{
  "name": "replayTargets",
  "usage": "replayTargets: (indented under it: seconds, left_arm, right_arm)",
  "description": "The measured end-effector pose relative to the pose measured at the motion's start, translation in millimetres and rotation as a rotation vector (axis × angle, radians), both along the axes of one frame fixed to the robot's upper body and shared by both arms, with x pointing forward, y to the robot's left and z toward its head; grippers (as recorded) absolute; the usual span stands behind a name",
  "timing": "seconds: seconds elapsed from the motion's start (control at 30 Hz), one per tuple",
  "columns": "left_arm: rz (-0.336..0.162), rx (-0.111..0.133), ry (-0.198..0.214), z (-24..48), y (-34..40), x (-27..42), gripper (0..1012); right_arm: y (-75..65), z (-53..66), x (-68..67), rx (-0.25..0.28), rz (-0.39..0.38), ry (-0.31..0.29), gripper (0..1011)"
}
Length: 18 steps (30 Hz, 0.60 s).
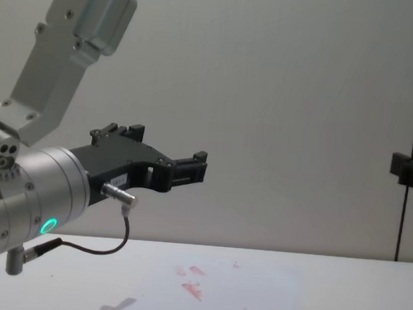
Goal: Use the one hand to pick up the stamp and affix it onto the A4 paper.
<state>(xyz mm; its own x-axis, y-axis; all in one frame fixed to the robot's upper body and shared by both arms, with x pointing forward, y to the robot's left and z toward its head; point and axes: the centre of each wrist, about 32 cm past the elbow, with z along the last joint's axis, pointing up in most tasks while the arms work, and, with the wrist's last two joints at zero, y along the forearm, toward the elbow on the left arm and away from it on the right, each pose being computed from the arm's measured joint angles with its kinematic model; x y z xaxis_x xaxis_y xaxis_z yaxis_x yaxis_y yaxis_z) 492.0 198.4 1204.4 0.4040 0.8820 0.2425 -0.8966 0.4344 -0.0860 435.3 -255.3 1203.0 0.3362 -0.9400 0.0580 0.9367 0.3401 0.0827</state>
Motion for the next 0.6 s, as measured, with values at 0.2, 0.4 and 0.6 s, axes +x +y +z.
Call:
replayTargets:
  seconds: [0.2, 0.4, 0.6]
  left_arm:
    - [0.000, 0.000, 0.000, 0.0, 0.0, 0.0, 1003]
    - [0.000, 0.000, 0.000, 0.0, 0.0, 0.0, 1003]
    - [0.000, 0.000, 0.000, 0.0, 0.0, 0.0, 1003]
  right_arm:
    - [-5.1, 4.3, -6.5, -0.015, 0.006, 0.012, 1001]
    - [-9.6, 4.5, -12.2, -0.042, 0.006, 0.045, 1001]
    - [-12.9, 1.1, -16.8, -0.080, 0.000, 0.103, 1001]
